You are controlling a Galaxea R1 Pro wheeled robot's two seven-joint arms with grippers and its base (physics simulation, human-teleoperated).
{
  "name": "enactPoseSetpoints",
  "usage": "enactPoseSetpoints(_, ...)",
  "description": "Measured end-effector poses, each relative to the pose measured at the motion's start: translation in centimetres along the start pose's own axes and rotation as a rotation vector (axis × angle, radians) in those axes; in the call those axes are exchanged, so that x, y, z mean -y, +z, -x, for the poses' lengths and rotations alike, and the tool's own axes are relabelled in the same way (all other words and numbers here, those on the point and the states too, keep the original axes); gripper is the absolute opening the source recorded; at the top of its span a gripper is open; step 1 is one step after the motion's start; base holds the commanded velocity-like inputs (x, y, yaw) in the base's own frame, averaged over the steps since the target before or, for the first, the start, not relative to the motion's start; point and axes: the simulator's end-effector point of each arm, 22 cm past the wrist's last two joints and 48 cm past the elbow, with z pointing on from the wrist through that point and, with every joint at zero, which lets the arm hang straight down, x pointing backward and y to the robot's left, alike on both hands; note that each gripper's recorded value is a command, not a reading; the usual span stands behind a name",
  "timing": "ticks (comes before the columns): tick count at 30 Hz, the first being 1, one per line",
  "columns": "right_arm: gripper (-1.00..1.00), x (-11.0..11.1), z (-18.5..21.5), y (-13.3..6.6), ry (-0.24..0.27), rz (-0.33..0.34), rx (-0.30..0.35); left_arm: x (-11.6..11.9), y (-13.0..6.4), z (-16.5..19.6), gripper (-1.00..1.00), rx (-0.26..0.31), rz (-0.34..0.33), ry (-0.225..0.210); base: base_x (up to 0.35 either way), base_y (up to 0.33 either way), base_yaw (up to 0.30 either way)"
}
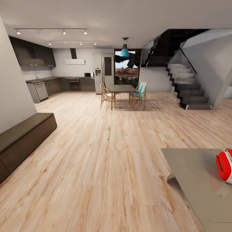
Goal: Turn on the radio receiver that's on the table in the living room.
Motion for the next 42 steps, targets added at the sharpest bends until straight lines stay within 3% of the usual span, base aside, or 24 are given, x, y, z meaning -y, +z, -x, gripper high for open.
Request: enactPoseSetpoints(42, 1.00, -0.03, 0.00, 0.00, -0.002, 0.000, 0.000, 0.00, 0.00, 0.00, 1.00, 0.000, 0.000, 0.000, 0.323, 0.000, 0.000)
